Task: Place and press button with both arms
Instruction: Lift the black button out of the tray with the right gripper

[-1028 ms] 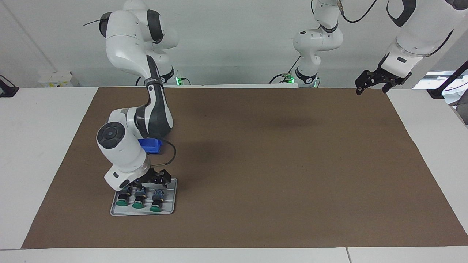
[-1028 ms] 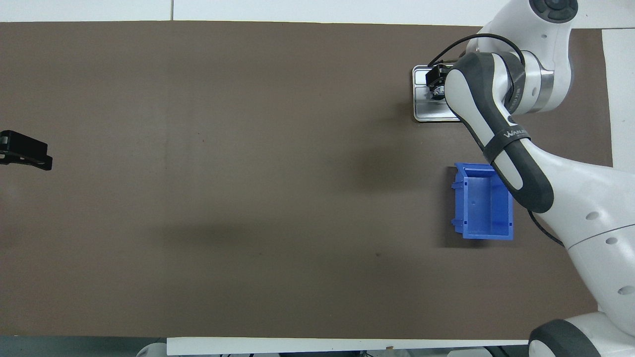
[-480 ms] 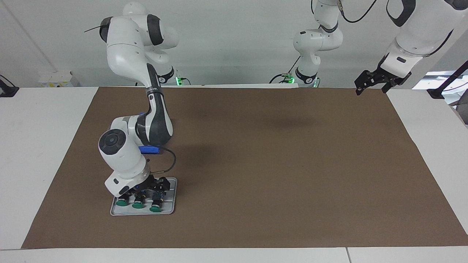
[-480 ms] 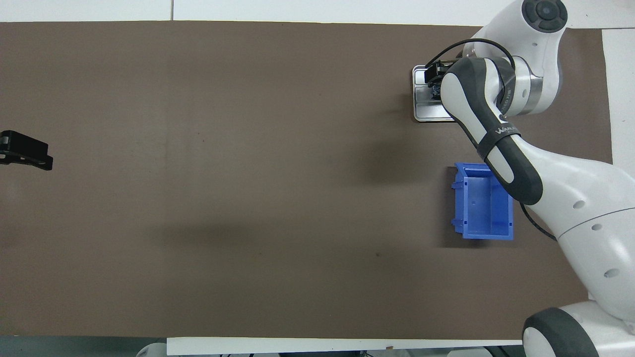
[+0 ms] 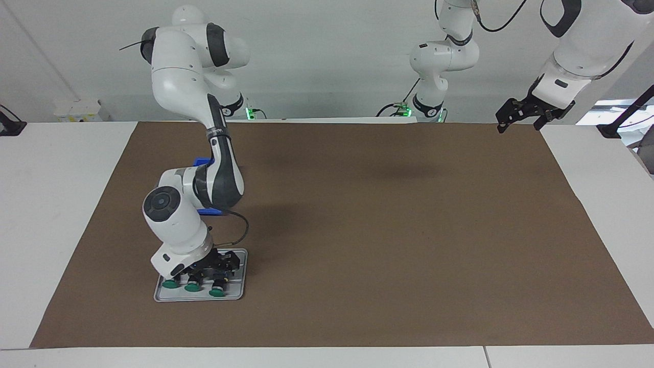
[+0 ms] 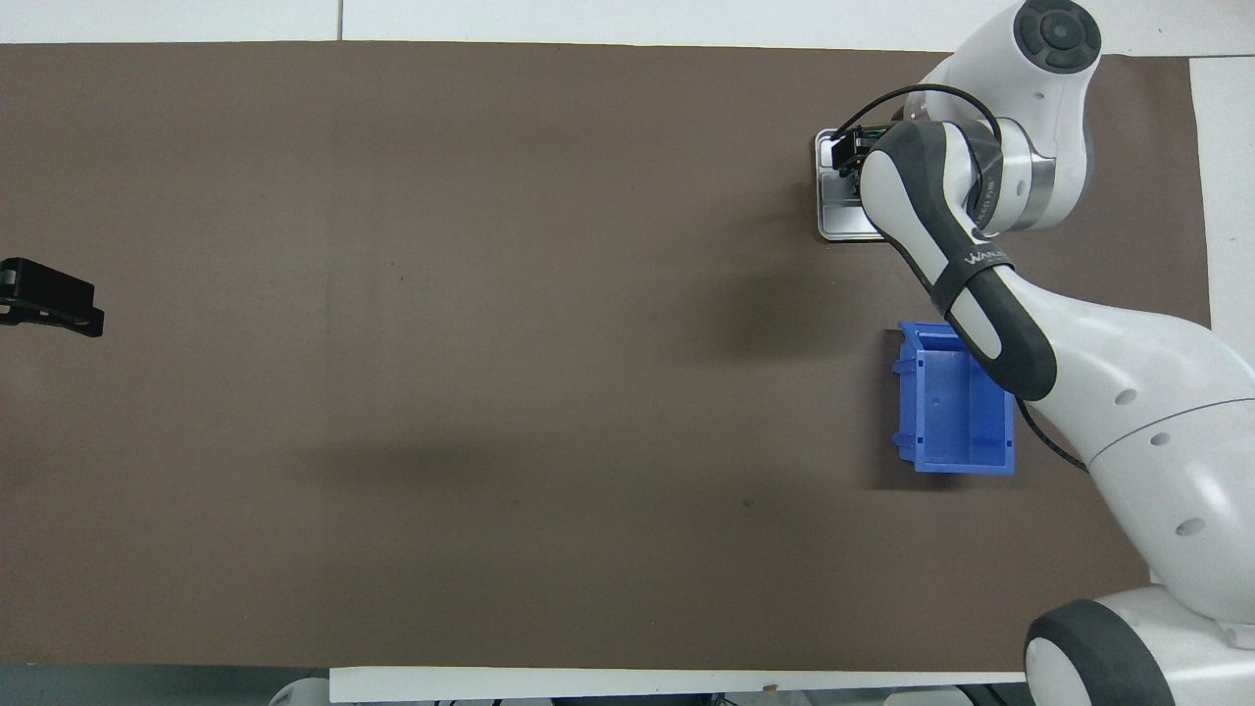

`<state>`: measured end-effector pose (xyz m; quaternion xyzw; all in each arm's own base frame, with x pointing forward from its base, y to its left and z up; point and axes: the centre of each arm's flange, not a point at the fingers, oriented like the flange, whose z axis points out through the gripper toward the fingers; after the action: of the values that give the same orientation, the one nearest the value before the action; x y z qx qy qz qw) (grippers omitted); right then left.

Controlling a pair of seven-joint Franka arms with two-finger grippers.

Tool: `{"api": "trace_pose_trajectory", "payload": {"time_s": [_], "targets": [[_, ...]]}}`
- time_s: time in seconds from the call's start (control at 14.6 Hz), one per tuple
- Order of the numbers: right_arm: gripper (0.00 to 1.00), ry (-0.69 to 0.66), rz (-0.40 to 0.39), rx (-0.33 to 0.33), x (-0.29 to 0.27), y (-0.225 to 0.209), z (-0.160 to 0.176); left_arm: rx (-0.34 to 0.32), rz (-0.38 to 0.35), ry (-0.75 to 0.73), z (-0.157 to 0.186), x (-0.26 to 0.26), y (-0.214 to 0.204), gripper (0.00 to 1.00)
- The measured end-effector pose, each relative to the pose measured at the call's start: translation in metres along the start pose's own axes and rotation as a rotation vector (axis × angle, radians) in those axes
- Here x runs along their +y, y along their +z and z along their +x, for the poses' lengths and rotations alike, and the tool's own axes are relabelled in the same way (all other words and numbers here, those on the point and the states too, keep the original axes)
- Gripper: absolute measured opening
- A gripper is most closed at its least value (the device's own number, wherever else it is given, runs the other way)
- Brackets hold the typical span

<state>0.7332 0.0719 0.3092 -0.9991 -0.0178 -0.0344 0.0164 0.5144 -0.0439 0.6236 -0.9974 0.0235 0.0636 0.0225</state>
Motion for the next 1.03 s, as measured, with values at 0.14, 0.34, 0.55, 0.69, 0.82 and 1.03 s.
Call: {"api": "trace_pose_trajectory", "payload": {"time_s": [0.14, 0.34, 0.55, 0.69, 0.82, 1.03], "targets": [[0.97, -0.001, 0.000, 0.000, -0.0003, 0.0000, 0.0000, 0.000, 0.000, 0.000, 0.0000, 0.0000, 0.0000, 1.00], [0.96, -0.008, -0.006, 0.010, -0.0005, -0.0005, 0.0010, 0.000, 0.000, 0.000, 0.0000, 0.0000, 0.0000, 1.00], [0.95, -0.051, -0.020, 0.013, 0.0002, 0.0011, 0.0015, 0.000, 0.000, 0.000, 0.0000, 0.0000, 0.0000, 1.00], [0.93, -0.061, -0.021, 0.012, 0.0002, 0.0025, 0.0014, 0.000, 0.000, 0.000, 0.0000, 0.0000, 0.0000, 1.00], [0.92, -0.062, -0.022, 0.011, 0.0001, 0.0040, 0.0013, 0.000, 0.000, 0.000, 0.0000, 0.0000, 0.0000, 1.00], [0.92, -0.063, -0.023, 0.009, 0.0001, 0.0053, 0.0012, 0.000, 0.000, 0.000, 0.0000, 0.0000, 0.0000, 1.00]]}}
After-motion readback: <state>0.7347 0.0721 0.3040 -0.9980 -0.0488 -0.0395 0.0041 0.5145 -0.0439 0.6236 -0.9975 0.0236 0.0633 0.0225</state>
